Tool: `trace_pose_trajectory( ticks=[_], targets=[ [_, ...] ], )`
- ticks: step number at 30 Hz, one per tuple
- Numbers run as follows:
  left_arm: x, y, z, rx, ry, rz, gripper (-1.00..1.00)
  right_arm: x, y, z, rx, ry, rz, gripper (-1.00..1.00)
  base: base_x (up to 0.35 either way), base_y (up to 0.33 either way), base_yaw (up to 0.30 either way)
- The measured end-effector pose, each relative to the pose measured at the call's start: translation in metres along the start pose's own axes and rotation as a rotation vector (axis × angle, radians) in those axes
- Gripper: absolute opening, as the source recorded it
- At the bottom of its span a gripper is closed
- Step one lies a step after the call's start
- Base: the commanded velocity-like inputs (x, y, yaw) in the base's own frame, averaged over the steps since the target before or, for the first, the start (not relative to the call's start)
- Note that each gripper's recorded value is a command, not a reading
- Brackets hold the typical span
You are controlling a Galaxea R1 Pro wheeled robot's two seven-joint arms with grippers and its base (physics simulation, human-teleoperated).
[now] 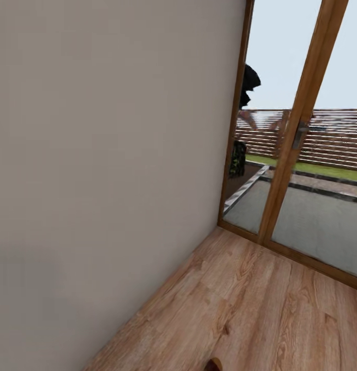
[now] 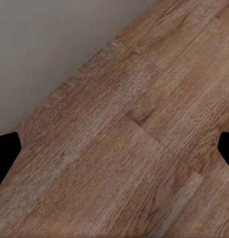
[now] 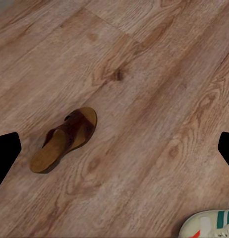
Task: Pick up the two gym shoes and the two sandals from the corridor floor and place them onto the hallstand (shoe rack) in the corridor, making sure they are on the rack and not on the floor. Arrange them so the two gym shoes are next to each other and the two sandals are next to each other.
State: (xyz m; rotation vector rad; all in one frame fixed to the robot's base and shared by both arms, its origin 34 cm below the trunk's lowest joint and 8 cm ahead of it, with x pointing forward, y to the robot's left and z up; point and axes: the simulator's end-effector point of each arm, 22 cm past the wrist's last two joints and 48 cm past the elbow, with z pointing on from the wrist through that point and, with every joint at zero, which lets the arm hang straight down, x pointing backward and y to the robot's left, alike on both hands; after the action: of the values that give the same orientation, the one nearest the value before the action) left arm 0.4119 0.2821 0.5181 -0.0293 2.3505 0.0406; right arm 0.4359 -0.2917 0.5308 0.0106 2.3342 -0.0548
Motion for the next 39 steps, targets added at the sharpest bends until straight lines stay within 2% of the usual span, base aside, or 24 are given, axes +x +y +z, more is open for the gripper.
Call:
trace_pose_trajectory(
  ticks=[4, 12, 29, 39],
  targets=[
    [0.0, 0.0, 0.0, 0.0, 0.0, 0.0, 1.0, 0.0002, -0.0001, -0.0001, 0.0, 0.0, 0.0, 1.0, 0.0, 0.256, 0.0],
    [0.0001, -0.0001, 0.0, 0.0, 0.0, 0.0, 1.0, 0.0011, -0.0003, -0.0004, 0.001, 0.002, 0.001, 1.0, 0.0, 0.041, -0.043],
    [0.0, -0.0001, 0.0, 0.0, 0.0, 0.0, 1.0, 0.001, -0.0003, -0.0003, 0.001, 0.002, 0.001, 1.0, 0.0, 0.002, -0.25],
    [0.0, 0.0001, -0.0001, 0.0, 0.0, 0.0, 1.0, 0.0004, -0.0002, -0.0003, 0.0, 0.0, 0.0, 1.0, 0.102, 0.214, -0.039]
  ],
)
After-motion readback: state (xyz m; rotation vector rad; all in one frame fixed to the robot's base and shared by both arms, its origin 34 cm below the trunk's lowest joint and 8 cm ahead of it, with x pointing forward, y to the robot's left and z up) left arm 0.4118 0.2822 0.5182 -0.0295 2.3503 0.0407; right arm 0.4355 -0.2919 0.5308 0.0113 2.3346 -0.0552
